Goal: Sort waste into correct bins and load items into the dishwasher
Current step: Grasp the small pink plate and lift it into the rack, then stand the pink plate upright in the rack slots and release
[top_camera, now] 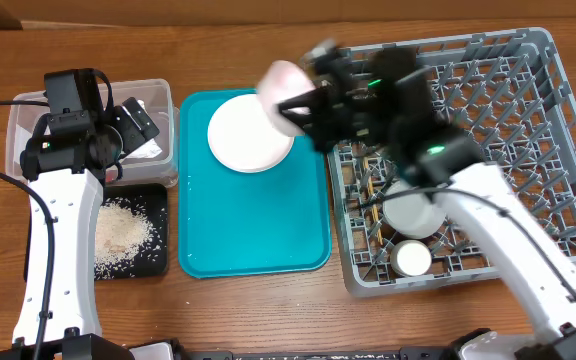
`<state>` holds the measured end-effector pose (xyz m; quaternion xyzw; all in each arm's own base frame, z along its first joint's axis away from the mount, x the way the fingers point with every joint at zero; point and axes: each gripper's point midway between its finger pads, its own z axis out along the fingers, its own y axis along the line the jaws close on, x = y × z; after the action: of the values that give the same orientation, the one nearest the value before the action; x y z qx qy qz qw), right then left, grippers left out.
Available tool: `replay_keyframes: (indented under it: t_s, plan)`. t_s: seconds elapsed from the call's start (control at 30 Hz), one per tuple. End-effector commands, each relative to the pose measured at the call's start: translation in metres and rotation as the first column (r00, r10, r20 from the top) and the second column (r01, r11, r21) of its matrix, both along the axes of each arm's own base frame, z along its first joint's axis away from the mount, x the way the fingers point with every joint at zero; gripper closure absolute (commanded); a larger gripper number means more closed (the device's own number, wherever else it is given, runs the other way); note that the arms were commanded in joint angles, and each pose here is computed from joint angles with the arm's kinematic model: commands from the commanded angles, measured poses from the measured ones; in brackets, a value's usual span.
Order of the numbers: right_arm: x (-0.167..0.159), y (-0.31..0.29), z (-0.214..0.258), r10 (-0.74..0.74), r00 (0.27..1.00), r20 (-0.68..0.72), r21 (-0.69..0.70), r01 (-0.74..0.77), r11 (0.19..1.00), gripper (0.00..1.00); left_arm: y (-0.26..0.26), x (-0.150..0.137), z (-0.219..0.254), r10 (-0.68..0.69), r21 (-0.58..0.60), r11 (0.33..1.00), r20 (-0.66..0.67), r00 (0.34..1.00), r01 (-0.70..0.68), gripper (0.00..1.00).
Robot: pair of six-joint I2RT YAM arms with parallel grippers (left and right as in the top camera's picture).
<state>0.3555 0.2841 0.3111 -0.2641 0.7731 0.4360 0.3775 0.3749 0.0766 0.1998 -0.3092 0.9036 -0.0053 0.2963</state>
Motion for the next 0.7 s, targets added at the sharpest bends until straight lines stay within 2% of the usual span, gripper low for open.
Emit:
replay_keyframes:
  t_s: [0.0,0.1,0.37,0.67]
  plan:
    - [-0.020,-0.029,0.024,0.151,0.984,-0.099,0.149,-0.135,0.980,0.96,0.001,0.004,0.010,0.008,0.000,1.000,0.027,1.000,-0.008,0.00]
    - [-0.018,-0.068,0.025,0.171,0.968,-0.184,0.222,-0.129,0.967,0.96,0.001,0.004,0.010,0.008,0.000,1.000,0.027,1.000,-0.008,0.00]
    - [0.000,-0.169,0.015,0.027,0.937,-0.348,0.321,0.092,0.943,0.96,0.001,0.003,0.010,0.008,0.000,1.000,0.026,1.000,-0.008,0.00]
    - [-0.005,-0.192,-0.020,0.007,0.890,-0.456,0.357,0.175,0.918,0.96,0.001,0.004,0.010,0.008,0.000,1.000,0.027,1.000,-0.008,0.00]
